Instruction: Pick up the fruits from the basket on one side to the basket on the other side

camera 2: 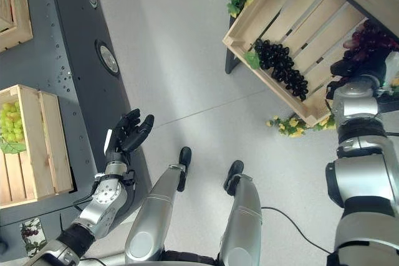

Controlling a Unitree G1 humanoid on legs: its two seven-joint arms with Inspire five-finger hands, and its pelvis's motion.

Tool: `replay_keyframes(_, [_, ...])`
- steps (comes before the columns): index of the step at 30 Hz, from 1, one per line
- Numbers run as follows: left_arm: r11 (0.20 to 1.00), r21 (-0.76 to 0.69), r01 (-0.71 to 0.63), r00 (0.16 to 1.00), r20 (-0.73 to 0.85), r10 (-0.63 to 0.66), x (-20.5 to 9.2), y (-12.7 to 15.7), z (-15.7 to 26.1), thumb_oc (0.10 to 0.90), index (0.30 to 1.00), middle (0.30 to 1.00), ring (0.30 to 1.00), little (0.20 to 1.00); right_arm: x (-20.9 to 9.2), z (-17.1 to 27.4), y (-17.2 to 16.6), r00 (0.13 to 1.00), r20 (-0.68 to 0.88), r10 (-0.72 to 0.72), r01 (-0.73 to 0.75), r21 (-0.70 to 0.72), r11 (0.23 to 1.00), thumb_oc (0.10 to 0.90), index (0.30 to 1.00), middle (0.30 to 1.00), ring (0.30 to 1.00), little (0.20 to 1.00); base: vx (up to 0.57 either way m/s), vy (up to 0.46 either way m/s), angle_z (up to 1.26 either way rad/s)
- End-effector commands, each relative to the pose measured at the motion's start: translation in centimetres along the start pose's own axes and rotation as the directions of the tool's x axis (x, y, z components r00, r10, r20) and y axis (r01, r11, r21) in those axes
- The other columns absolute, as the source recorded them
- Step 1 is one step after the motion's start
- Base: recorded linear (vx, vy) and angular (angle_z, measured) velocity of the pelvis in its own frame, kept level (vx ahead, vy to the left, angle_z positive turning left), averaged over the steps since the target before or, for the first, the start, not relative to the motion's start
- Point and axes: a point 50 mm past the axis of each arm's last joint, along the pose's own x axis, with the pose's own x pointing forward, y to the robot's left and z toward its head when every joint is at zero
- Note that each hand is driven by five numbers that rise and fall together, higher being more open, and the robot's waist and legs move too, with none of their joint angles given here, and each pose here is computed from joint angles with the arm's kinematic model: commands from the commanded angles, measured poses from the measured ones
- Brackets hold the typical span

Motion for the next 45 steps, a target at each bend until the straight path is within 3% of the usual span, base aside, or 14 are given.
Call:
replay_keyframes(1, [0.993,-0.119,0.018,0.977,0.214,0.008,-0.3,0.3,3.9,0.800,0.900,0.900,0.900,0.900,1.2,6.5,-10.0,0.913,0.230,-0.337,0.362,-0.079,0.929,0.400,0.300,0.300,0.300,0.300,0.00,0.000,0.00])
replay_keyframes(10, [0.993,-0.106,0.049,0.976,0.215,-0.025,-0.5,0.2,4.3,0.800,0.900,0.900,0.900,0.900,1.4,6.4,-11.9,0.883,0.294,-0.365,0.449,-0.305,0.840,0.400,0.300,0.300,0.300,0.300,0.02,-0.021,0.00])
replay_keyframes(14, [0.993,-0.102,0.051,0.977,0.210,-0.028,-0.5,0.2,4.3,0.800,0.900,0.900,0.900,0.900,1.3,7.0,-11.9,0.886,0.291,-0.362,0.426,-0.200,0.882,0.400,0.300,0.300,0.300,0.300,0.00,-0.009,0.00])
replay_keyframes(21, [0.993,-0.102,0.064,0.977,0.209,-0.042,-0.5,0.2,4.4,0.800,0.900,0.900,0.900,0.900,0.9,7.8,-11.0,0.906,0.240,-0.349,0.322,0.146,0.935,0.400,0.300,0.300,0.300,0.300,-0.02,0.002,0.01])
replay_keyframes(22, [0.993,-0.104,0.063,0.978,0.206,-0.040,-0.6,0.2,4.4,0.800,0.900,0.900,0.900,0.900,0.7,8.1,-10.7,0.905,0.239,-0.351,0.297,0.235,0.926,0.671,0.707,0.707,0.707,0.707,0.00,0.000,0.00])
replay_keyframes(23, [0.992,-0.105,0.064,0.978,0.205,-0.041,-0.6,0.2,4.3,0.800,0.900,0.900,0.900,0.900,0.5,8.5,-10.5,0.901,0.253,-0.351,0.277,0.287,0.917,0.800,0.900,0.900,0.900,0.900,0.00,0.000,0.00])
replay_keyframes(28, [0.992,-0.106,0.070,0.979,0.196,-0.048,-0.6,-0.1,4.1,0.800,0.900,0.900,0.900,0.900,-0.1,10.0,-9.8,0.887,0.316,-0.336,0.190,0.412,0.891,0.800,0.900,0.900,0.900,0.900,0.00,0.006,0.00])
replay_keyframes(33, [0.991,-0.105,0.077,0.981,0.187,-0.057,-0.6,-0.1,3.9,0.800,0.900,0.900,0.900,0.900,-0.7,10.9,-9.0,0.870,0.413,-0.268,0.067,0.441,0.895,0.800,0.900,0.900,0.900,0.900,0.00,0.000,0.00])
replay_keyframes(45, [0.992,-0.089,0.088,0.979,0.192,-0.069,-0.8,0.0,3.6,0.800,0.900,0.900,0.900,0.900,-0.4,10.6,-7.4,0.890,0.438,-0.124,-0.038,0.343,0.939,0.800,0.900,0.900,0.900,0.900,0.02,-0.004,0.02])
